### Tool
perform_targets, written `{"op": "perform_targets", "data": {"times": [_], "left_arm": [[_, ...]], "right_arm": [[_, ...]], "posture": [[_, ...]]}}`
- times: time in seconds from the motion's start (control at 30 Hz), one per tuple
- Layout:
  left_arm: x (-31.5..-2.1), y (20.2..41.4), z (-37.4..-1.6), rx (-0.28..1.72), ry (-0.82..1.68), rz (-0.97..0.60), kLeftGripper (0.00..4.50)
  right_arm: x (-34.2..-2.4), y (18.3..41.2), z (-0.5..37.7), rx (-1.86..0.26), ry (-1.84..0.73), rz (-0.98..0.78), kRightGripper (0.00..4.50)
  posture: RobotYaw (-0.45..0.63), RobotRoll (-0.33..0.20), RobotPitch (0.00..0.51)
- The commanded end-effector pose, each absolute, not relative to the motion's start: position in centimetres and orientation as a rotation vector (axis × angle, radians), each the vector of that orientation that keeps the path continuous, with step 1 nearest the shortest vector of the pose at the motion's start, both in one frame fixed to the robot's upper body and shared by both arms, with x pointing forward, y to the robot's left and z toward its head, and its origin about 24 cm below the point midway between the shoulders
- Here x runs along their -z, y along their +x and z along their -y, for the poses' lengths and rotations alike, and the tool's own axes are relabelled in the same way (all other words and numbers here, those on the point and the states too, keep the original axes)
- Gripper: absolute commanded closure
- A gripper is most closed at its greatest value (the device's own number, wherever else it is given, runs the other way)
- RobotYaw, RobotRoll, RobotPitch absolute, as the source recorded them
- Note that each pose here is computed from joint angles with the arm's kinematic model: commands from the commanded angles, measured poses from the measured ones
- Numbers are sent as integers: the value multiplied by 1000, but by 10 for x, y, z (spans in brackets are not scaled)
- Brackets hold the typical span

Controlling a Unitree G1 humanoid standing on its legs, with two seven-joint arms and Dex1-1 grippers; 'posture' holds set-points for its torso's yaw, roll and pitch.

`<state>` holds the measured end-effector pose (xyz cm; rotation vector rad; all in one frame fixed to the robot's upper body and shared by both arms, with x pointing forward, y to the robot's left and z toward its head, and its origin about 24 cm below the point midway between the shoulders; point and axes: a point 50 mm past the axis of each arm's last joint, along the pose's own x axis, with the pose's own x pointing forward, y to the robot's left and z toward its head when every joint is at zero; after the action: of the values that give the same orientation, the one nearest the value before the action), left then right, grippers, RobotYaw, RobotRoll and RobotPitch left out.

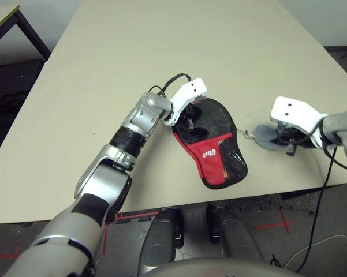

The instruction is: Store the ping-pong paddle in its case and zip it.

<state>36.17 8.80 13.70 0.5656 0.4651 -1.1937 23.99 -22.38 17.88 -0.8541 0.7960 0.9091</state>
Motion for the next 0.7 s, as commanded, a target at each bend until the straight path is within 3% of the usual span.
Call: {"op": "perform_targets", "data": {"times": [0.03,0.27,0.43,0.57,0.7], "left_arm": [[-113,361,-100,1147,580,-586,0],[-114,365,-96,1150,573,-575,0],[-117,368,-96,1119,554,-544,0],[-143,368,-101,1111,438,-389,0],[-179,362,-120,1028,261,-192,0]], "right_arm": [[-180,223,228,-957,-842,-881,4239],[-177,200,221,-1068,-809,-929,4240],[-175,208,225,-1028,-714,-914,4241],[-194,232,238,-901,-499,-829,2872],[-230,264,261,-759,-204,-593,1533]], "posture": [[-175,0,229],[-190,0,232],[-184,0,230],[-169,0,225],[-129,0,218]]}}
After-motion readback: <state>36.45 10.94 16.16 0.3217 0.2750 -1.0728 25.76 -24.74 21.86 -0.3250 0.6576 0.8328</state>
